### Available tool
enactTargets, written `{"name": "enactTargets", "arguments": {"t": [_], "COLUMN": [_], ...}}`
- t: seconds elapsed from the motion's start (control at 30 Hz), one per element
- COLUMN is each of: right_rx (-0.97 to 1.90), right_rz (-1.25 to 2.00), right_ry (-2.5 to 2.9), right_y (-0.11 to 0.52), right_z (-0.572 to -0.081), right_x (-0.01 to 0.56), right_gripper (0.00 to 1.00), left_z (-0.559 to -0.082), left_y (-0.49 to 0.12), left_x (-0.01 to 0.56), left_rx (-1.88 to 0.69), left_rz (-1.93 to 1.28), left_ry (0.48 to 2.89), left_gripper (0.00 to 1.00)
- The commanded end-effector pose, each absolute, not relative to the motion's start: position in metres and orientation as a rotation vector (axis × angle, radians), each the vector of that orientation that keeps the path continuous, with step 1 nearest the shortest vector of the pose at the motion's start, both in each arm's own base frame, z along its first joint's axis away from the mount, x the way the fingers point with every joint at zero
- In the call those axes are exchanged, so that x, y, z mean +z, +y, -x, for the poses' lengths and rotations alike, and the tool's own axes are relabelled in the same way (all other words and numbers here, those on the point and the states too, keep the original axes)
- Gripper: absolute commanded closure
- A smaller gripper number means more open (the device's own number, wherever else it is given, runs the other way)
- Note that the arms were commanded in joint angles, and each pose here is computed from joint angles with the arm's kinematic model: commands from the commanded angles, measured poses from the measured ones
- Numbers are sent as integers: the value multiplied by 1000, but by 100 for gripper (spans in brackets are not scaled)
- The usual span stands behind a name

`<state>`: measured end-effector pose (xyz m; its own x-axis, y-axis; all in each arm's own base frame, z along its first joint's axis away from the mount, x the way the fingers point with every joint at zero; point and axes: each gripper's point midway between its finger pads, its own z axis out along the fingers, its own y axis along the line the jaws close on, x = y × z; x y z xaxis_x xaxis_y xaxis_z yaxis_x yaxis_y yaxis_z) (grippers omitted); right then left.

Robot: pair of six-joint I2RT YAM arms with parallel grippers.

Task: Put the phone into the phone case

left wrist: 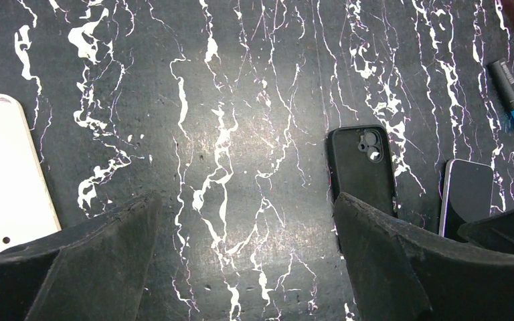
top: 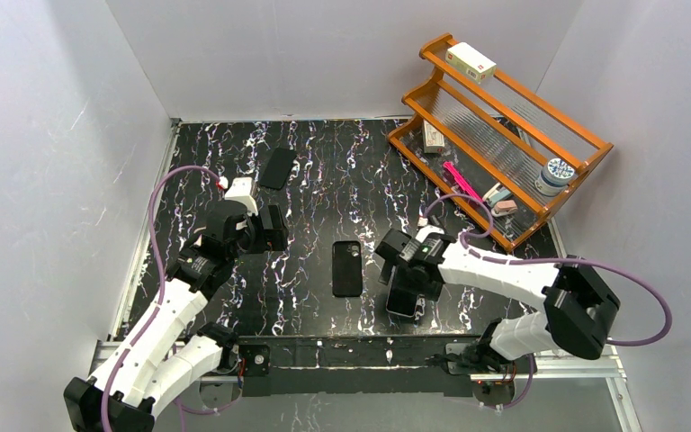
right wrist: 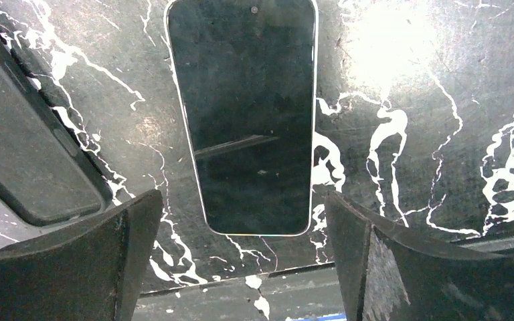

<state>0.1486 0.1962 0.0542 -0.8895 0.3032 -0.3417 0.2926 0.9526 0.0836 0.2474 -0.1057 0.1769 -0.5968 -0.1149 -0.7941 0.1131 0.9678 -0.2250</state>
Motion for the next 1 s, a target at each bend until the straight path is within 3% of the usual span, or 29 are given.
{"name": "enactTargets", "arguments": {"t": [0.0, 0.67, 0.9, 0.97], "right_rx": [79, 34, 52, 57], "right_rz": [-426, -364, -330, -305], "right_ry": [2695, 2724, 2732, 2724], "right_y": [188, 192, 194, 194], "right_z": [-151, -153, -153, -154], "right_x": [49, 9, 6, 8], "right_gripper": [1, 4, 15, 26], "left_z": [-248, -249, -245, -241], "left_y": [-103, -106, -110, -121], "left_x": [184, 178, 172, 166], "left_rx": [-309, -319, -369, -447], "left_rz": [2, 4, 96, 100], "left_ry": [2168, 2190, 2218, 2247], "left_gripper": [2, 2, 2, 3]}}
